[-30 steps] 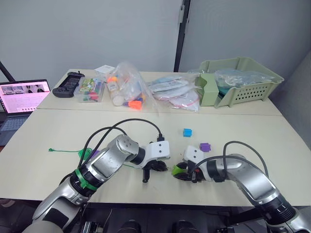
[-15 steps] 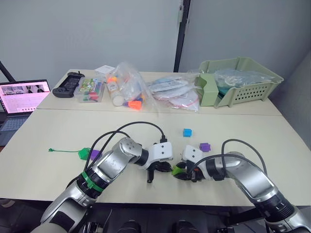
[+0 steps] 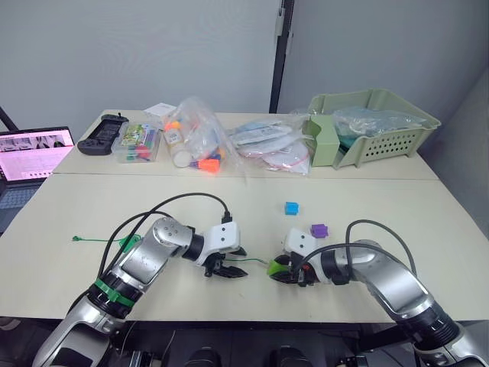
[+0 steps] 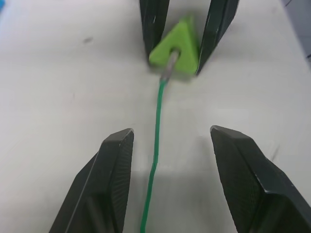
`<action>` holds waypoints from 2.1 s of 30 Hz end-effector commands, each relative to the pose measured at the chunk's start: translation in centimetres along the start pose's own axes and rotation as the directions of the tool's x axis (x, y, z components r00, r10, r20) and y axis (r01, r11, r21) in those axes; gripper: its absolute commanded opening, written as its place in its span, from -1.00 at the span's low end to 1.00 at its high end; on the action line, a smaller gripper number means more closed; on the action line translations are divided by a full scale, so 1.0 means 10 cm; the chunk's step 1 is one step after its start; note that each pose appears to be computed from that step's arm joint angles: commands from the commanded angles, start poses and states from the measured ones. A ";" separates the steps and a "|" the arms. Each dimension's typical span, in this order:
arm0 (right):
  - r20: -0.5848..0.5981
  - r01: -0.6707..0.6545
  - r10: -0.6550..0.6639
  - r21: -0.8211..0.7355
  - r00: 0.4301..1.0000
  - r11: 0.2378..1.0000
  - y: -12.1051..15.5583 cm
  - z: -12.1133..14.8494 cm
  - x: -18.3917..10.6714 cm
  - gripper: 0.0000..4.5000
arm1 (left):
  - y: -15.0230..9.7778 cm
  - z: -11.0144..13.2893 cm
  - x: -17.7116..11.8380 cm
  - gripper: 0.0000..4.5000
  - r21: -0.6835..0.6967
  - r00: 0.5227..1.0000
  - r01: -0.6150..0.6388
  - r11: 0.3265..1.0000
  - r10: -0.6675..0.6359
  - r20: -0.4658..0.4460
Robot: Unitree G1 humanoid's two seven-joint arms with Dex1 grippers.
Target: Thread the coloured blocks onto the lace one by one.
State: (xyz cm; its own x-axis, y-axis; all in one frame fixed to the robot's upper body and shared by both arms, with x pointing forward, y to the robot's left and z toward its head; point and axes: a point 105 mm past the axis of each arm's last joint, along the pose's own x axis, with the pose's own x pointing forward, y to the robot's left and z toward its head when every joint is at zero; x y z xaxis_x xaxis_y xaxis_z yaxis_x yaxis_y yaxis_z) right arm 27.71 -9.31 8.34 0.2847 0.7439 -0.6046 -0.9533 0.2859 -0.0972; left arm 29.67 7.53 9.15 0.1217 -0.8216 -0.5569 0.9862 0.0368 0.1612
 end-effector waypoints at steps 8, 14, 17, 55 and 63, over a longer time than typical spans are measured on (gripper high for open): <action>-0.048 -0.050 0.051 0.027 0.998 0.998 0.11 -0.11 0.05 -0.43 | 0.04 0.16 0.10 -0.78 0.032 0.995 -0.012 0.999 0.009 0.103; -0.050 -0.056 0.057 0.027 0.997 0.998 0.14 -0.10 0.06 -0.43 | 0.02 0.20 0.08 -1.00 0.056 0.995 -0.002 0.998 -0.004 0.100; -0.052 -0.060 0.062 0.027 0.997 0.998 0.15 -0.10 0.06 -0.43 | 0.01 0.23 0.09 -1.00 0.090 0.996 0.009 0.996 -0.016 0.084; -0.049 -0.072 0.073 0.025 0.996 0.997 0.14 -0.03 0.13 -0.43 | -0.03 0.23 0.15 -0.14 0.045 0.998 0.038 0.998 -0.040 0.040; -0.048 -0.070 0.071 0.026 0.996 0.997 0.15 -0.02 0.12 -0.43 | -0.06 0.14 0.17 -1.00 0.066 0.999 0.046 0.997 -0.047 0.002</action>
State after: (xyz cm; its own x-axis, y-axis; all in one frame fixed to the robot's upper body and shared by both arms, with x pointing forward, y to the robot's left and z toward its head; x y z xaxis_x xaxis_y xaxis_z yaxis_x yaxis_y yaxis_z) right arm 27.47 -8.41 8.52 0.2602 0.7377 -0.6230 -0.9597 0.2683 -0.0831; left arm 29.09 5.77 8.65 0.0732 -0.8164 -0.5728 0.9874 -0.0215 0.1567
